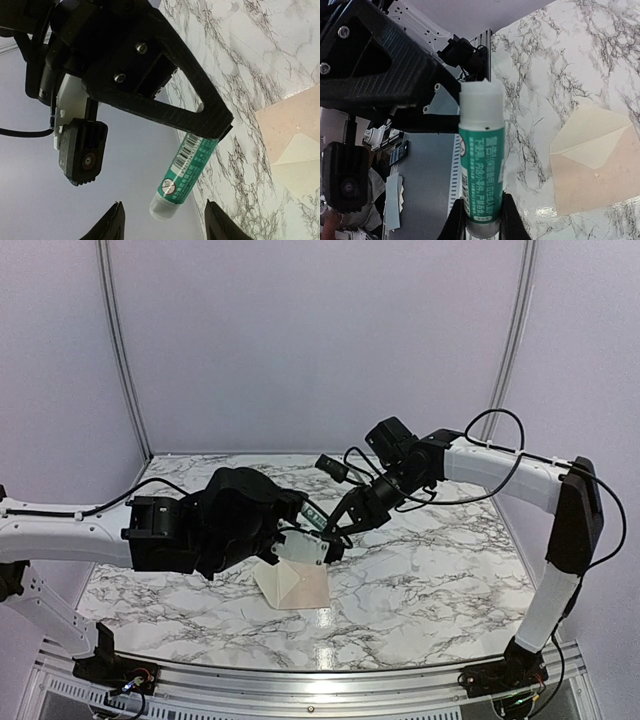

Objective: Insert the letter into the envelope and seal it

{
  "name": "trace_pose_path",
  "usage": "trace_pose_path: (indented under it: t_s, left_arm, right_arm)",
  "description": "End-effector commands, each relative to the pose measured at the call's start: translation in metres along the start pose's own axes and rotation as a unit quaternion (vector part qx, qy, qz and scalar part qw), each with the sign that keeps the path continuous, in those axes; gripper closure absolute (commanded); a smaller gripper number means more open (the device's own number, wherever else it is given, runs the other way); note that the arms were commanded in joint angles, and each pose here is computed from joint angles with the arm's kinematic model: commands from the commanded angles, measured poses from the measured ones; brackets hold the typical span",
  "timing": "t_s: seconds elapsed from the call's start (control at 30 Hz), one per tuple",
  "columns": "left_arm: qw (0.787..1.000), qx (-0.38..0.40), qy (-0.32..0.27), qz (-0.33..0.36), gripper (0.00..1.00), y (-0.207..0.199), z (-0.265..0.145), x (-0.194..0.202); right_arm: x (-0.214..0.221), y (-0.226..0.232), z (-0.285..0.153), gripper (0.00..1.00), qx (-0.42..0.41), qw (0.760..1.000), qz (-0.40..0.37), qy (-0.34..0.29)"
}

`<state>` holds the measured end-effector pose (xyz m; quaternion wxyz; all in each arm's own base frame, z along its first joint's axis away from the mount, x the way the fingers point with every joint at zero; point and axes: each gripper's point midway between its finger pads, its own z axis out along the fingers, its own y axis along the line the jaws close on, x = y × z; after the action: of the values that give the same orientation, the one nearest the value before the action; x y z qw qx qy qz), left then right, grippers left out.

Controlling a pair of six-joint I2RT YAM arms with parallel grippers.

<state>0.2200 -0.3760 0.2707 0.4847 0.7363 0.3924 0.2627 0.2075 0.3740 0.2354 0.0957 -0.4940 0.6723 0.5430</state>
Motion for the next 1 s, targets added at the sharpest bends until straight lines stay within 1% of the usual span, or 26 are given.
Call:
trace_pose_path:
  t_s: [0.0,0.07,0.13,0.37,0.5,0.7,0.97]
  left_arm:
    - [0.997,-0.023,0.027,0.070,0.48,-0.008,0.006,-0.001]
    - [0.994,-0.062,0.031,0.087,0.50,-0.004,0.006,-0.002]
    - [0.991,-0.079,0.029,0.101,0.52,-0.003,0.005,-0.004]
    - [0.992,-0.084,0.018,0.093,0.57,-0.001,0.006,-0.012]
    - [0.992,-0.083,0.003,0.091,0.57,-0.004,0.007,-0.019]
    - [0.991,-0.078,0.004,0.104,0.60,-0.012,0.015,-0.024]
    - [0.990,-0.093,0.017,0.103,0.74,-0.006,0.019,-0.023]
  right_arm:
    - [0.003,0.011,0.005,0.97,-0.045,0.999,0.023,-0.002]
    - [0.004,0.012,0.006,0.96,-0.052,0.998,0.028,-0.002]
    - [0.005,0.012,0.007,0.96,-0.054,0.998,0.032,-0.001]
    - [0.008,0.013,0.008,0.95,-0.061,0.997,0.039,0.000]
    - [0.006,0.015,0.009,0.95,-0.072,0.996,0.044,-0.003]
    - [0.005,0.016,0.009,0.95,-0.083,0.995,0.049,-0.005]
    - [0.008,0.018,0.010,0.94,-0.086,0.995,0.049,-0.005]
